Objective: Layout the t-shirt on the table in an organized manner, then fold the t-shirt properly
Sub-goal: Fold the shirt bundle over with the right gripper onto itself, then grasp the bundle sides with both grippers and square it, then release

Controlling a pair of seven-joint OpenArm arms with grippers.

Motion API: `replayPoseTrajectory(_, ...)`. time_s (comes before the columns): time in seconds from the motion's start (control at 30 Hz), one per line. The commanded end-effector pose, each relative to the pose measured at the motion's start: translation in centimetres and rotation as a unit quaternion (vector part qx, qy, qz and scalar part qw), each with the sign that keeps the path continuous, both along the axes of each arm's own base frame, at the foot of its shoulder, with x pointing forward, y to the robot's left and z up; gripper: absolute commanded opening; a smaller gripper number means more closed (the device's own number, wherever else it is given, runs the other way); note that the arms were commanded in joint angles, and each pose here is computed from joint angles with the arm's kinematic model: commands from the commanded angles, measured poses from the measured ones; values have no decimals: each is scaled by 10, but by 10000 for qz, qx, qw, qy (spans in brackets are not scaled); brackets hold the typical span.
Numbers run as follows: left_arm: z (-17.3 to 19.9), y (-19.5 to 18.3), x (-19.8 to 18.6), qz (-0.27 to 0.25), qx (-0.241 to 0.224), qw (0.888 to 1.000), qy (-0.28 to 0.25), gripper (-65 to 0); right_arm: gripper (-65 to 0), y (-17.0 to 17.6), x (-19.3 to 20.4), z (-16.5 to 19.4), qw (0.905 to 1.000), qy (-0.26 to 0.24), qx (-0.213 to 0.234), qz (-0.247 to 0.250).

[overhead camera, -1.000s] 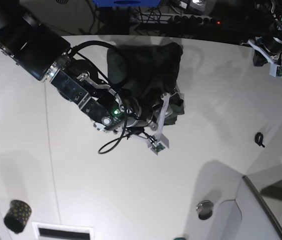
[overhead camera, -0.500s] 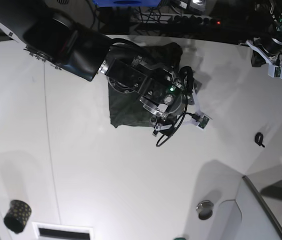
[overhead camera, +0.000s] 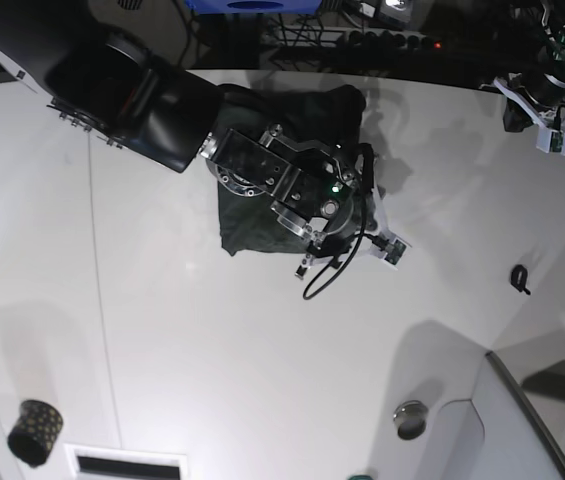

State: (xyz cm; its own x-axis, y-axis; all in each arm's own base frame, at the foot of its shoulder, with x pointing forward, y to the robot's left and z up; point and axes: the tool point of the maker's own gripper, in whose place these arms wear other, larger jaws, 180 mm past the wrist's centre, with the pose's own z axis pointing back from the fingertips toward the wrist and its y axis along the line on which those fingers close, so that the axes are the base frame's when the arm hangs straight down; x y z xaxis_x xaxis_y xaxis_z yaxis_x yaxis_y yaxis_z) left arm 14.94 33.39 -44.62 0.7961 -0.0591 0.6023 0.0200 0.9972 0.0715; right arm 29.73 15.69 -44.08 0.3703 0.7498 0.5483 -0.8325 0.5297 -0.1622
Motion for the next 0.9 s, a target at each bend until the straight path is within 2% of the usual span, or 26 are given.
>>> replayPoseTrajectory(0.0, 9, 6, 6, -28, 85, 9999, -148, -650, -461, 12, 14, 20, 9995, -235, 194, 55)
replayPoseTrajectory(0.07, 9, 6, 5, -30, 90, 9999, -143, -650, -594, 11, 17, 21, 9995, -227, 222, -8)
replayPoseTrajectory(0.33, 9, 6, 5, -32, 95, 9999, -137, -650, -644, 5, 30, 28, 9989, -236, 329, -243)
replayPoseTrajectory(0.53, 9, 6, 5, -32, 95, 9999, -137, -650, -647, -7, 54, 40, 9952, -226, 594, -743)
replayPoseTrajectory(0.73, 9, 5, 6, -54, 91, 9999, -135, -650, -645, -8, 59, 43, 9950, -254, 591, -761)
replayPoseTrajectory(0.87, 8, 4, 6, -68, 85, 9999, -131, -650, -557, -7, 58, 42, 9951, -233, 600, -756)
